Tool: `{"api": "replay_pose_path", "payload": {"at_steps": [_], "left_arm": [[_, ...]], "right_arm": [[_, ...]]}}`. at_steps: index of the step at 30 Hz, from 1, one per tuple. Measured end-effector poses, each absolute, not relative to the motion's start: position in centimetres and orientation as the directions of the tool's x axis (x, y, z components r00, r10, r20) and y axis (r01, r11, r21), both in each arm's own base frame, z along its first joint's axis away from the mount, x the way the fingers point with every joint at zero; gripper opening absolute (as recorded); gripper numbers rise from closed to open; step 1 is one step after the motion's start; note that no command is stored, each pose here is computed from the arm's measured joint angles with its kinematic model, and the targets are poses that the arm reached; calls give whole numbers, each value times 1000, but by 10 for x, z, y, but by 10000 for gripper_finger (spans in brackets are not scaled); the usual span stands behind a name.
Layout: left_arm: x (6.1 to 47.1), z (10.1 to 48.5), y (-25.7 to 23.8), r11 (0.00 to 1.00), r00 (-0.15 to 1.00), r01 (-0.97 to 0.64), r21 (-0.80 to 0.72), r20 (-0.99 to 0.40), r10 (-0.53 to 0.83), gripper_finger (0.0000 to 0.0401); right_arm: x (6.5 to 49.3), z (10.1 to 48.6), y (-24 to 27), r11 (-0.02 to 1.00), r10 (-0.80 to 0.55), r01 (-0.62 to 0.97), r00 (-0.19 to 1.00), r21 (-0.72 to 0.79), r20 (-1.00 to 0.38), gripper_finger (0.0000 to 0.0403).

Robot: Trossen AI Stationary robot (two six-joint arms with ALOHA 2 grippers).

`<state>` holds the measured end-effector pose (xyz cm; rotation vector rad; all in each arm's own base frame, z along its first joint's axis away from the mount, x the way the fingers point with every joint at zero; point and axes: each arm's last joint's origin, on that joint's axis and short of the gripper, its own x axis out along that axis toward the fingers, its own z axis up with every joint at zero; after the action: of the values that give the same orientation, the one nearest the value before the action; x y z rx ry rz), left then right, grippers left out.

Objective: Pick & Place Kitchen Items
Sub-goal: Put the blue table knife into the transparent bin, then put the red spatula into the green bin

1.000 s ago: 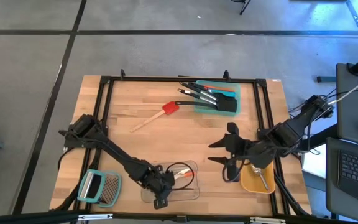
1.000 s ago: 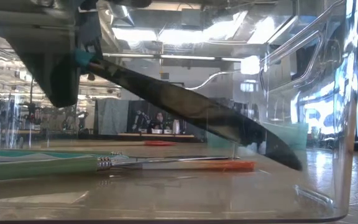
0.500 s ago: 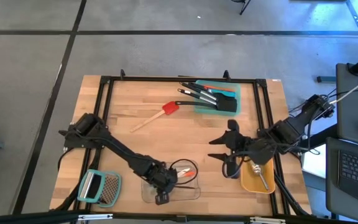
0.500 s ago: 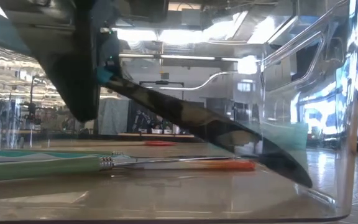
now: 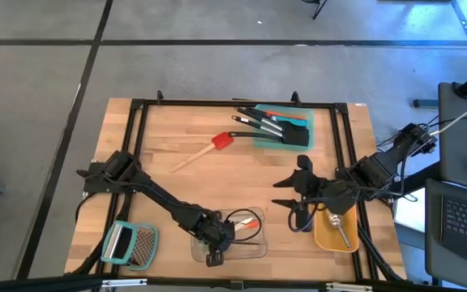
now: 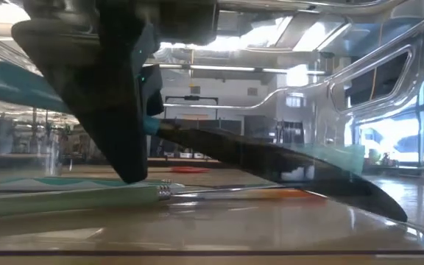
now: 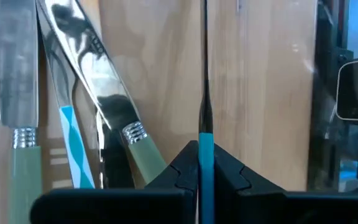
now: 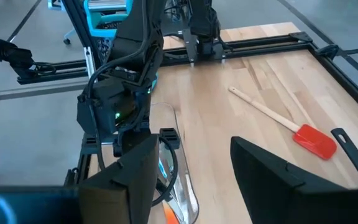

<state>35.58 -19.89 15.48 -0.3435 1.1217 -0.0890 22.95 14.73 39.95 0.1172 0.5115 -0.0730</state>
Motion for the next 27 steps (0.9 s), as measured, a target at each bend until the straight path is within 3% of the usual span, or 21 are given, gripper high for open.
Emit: {"api": "replay_pose_path", "payload": {"at_steps": [14, 27], "left_arm": [[357, 160, -197, 963, 497, -101, -249, -851, -168, 110], [341, 217, -187, 945, 576, -111, -307, -795, -191, 118]], "right_arm": [[229, 399, 148, 992, -13, 76, 864, 104, -503, 201], [233, 400, 144, 989, -28, 96, 868, 112, -495, 201]]}}
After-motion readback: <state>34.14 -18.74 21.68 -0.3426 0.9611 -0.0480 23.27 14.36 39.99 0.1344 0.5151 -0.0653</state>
